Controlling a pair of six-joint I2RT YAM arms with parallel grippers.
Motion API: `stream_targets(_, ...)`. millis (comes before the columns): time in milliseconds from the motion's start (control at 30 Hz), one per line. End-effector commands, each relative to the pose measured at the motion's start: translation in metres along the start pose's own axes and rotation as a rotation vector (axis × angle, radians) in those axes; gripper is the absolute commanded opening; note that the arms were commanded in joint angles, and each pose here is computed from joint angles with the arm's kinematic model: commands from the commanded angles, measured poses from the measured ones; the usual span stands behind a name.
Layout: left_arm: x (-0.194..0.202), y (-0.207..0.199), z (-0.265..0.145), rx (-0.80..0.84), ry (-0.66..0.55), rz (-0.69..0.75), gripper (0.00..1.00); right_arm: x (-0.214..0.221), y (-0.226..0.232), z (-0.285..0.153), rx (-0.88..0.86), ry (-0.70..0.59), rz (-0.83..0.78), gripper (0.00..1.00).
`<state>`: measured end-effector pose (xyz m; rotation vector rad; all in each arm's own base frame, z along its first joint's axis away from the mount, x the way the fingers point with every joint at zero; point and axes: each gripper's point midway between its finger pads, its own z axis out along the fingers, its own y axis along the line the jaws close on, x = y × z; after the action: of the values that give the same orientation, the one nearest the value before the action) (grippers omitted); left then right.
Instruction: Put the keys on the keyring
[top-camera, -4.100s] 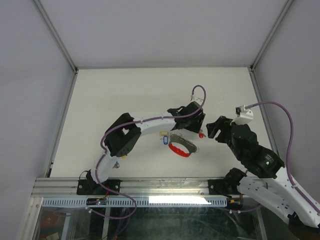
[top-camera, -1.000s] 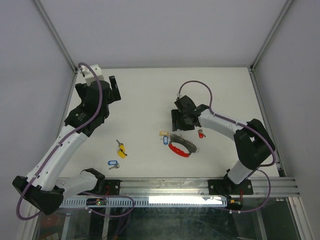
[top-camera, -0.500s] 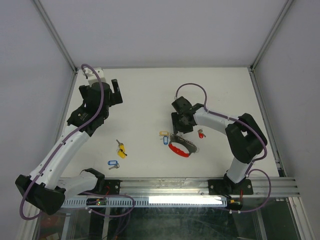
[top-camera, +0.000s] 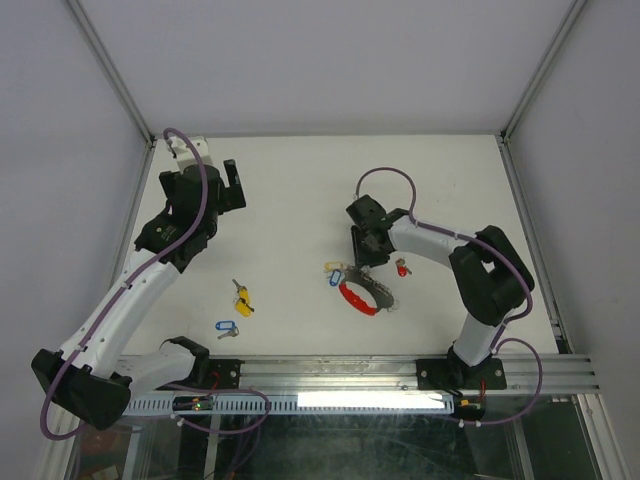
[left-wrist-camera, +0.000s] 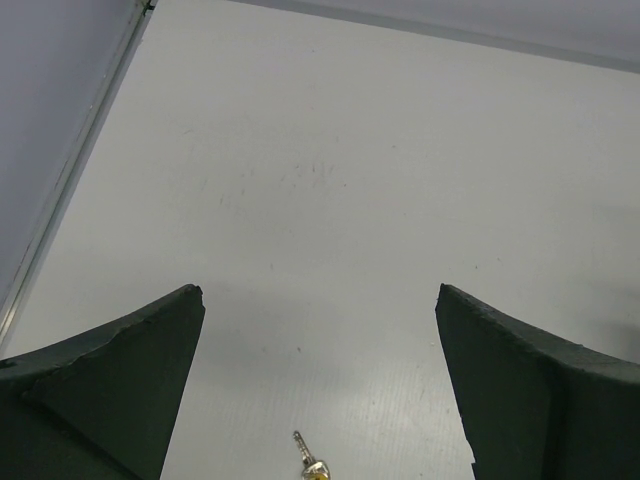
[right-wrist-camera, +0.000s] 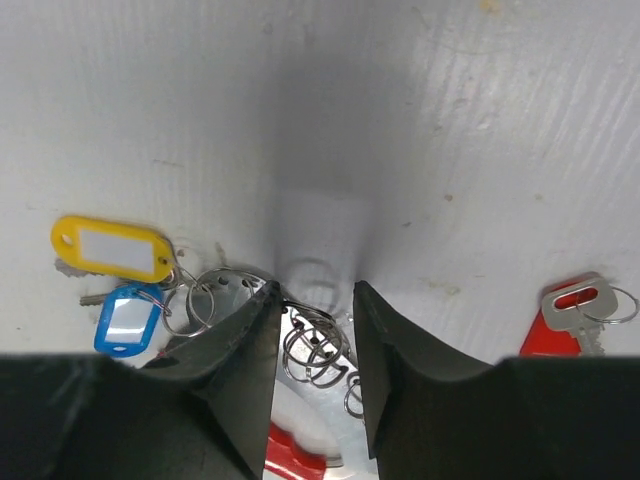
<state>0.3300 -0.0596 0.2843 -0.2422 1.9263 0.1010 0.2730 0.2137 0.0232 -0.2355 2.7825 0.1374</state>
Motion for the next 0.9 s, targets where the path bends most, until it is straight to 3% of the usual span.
stream_targets(0, -0.012, -0.003, 0.002, 0.019, -0.042, -0.029, 0.99, -0.01, -0.02, 0.001, 0.057, -0.055, 0.023, 0.37)
stream_targets(467, -0.009, -0.002, 0.006, 0.022, -0.033, -0.022, 0.99, -0.024, -0.01, -0.01, -0.062, -0.106, 0.036, 0.4)
stream_targets(867, -0.008, -0.003, 0.007, 0.029, -0.029, -0.019, 0.99, -0.025, -0.004, -0.016, -0.107, -0.114, 0.032, 0.26)
